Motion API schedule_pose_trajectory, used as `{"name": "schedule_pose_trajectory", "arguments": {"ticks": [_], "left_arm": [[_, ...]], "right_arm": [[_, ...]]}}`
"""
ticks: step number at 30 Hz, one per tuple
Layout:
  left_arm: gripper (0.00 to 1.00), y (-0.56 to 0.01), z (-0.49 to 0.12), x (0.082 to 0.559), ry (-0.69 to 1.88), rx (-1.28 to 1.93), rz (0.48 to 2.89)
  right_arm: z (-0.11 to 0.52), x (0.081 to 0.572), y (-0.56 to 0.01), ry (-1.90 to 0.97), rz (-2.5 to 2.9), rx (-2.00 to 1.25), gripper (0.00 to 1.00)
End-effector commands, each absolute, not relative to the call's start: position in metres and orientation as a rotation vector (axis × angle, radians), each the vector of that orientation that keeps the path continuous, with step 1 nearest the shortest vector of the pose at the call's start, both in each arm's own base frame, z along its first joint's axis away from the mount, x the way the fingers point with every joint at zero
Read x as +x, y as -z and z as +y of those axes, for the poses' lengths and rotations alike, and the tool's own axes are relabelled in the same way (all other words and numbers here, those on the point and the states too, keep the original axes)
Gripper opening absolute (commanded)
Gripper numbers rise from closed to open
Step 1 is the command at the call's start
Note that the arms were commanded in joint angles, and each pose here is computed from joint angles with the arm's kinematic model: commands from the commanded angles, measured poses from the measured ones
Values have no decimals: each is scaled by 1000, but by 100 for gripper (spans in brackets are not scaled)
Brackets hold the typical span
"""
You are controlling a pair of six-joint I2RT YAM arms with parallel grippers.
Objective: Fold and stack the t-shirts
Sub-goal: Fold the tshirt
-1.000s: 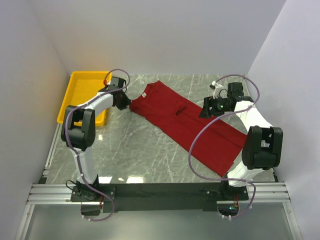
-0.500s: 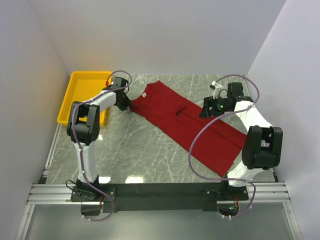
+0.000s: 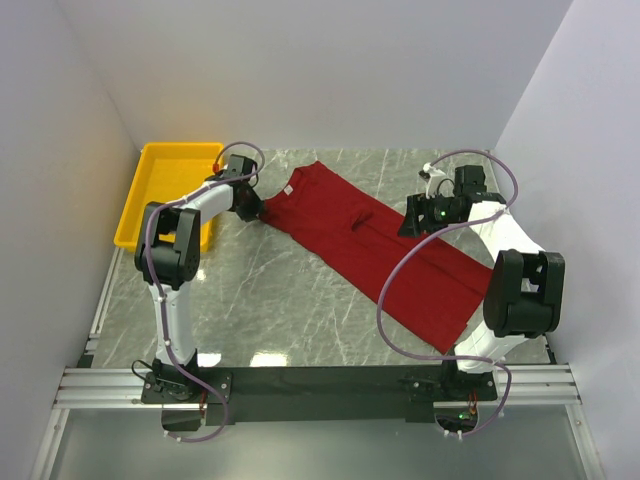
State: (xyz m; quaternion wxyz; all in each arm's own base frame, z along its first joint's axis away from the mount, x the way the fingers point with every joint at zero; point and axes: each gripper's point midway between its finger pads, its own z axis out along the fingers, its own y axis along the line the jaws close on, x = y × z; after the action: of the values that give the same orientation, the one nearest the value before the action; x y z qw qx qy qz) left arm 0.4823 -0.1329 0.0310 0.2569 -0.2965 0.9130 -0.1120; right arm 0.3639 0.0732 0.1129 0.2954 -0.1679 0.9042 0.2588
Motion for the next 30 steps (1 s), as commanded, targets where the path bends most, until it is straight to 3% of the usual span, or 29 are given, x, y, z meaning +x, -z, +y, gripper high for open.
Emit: {"name": "schedule_pose_trajectory", "arguments": {"ticks": [1,10,20,30], "left_arm": [[29,-34,-142,492,370,-830,2443],[26,-25,-147,492,410,-863,2448],[25,-56,-136,502,416,-794,2402],[17,-61,-136,512,477,-740,2415]], "right_arm": [[75,367,-113,-684,2384,-464,78],[75,367,-113,-679,2381,-469,78],[75,367,-112,-679,2384,-473,78],[74,365,-110,-677,2390,-482,78]]}}
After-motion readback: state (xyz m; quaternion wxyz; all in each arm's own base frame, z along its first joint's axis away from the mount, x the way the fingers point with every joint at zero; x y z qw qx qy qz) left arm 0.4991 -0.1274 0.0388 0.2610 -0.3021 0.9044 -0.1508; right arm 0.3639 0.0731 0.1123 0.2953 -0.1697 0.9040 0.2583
